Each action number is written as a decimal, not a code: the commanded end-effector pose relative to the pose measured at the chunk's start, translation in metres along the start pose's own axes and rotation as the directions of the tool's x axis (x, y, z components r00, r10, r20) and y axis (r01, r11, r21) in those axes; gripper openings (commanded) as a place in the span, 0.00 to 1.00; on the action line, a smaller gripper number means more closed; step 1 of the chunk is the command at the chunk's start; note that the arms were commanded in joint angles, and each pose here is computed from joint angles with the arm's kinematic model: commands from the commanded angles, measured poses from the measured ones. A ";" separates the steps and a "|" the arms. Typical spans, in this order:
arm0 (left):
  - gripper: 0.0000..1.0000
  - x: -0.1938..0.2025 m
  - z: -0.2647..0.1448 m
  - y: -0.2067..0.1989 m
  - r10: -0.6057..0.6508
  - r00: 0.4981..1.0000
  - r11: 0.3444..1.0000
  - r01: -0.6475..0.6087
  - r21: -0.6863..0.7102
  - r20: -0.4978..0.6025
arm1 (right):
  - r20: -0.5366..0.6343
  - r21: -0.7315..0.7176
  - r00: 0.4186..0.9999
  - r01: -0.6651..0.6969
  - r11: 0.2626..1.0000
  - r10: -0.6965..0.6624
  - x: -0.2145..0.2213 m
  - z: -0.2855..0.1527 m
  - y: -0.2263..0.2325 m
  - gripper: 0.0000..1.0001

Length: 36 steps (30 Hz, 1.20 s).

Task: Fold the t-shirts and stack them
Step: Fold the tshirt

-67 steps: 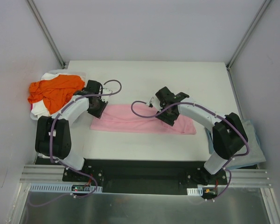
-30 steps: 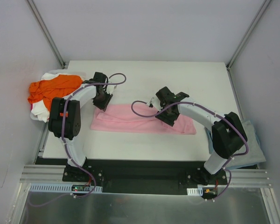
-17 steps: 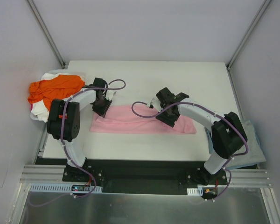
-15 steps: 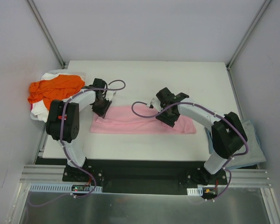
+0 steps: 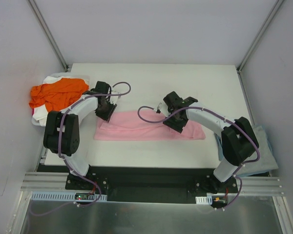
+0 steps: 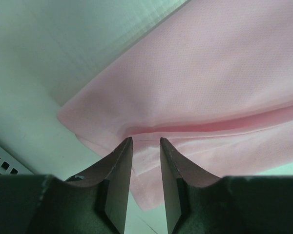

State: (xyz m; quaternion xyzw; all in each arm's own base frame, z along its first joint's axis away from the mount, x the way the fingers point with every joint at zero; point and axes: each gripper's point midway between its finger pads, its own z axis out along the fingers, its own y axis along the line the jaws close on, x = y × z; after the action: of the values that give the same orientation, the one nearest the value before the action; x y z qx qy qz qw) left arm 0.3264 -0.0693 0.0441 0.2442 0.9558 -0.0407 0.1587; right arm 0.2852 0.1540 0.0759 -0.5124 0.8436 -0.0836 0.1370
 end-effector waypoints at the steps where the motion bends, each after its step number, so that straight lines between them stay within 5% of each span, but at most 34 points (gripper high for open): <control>1: 0.29 0.004 -0.007 -0.011 0.006 1.000 1.000 -0.006 0.019 -0.001 | 0.019 0.029 1.000 -0.015 0.999 0.014 -0.011 0.000 -0.011 0.67; 16: 0.28 -0.002 -0.002 -0.007 0.006 1.000 1.000 -0.006 0.009 -0.010 | 0.201 -0.013 0.979 -0.020 1.000 0.022 -0.125 0.017 -0.043 0.80; 36: 0.28 -0.003 0.004 -0.004 -0.007 1.000 1.000 0.007 -0.002 -0.028 | 0.156 -0.050 0.988 0.022 0.999 -0.014 -0.122 0.063 -0.022 0.80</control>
State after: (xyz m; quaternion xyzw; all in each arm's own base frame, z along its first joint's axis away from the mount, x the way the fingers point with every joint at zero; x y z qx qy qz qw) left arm 0.3233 -0.0717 0.0356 0.2463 0.9577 -0.0407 0.1435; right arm 0.3780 0.2509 0.0493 -0.5198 0.8325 -0.0222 0.1906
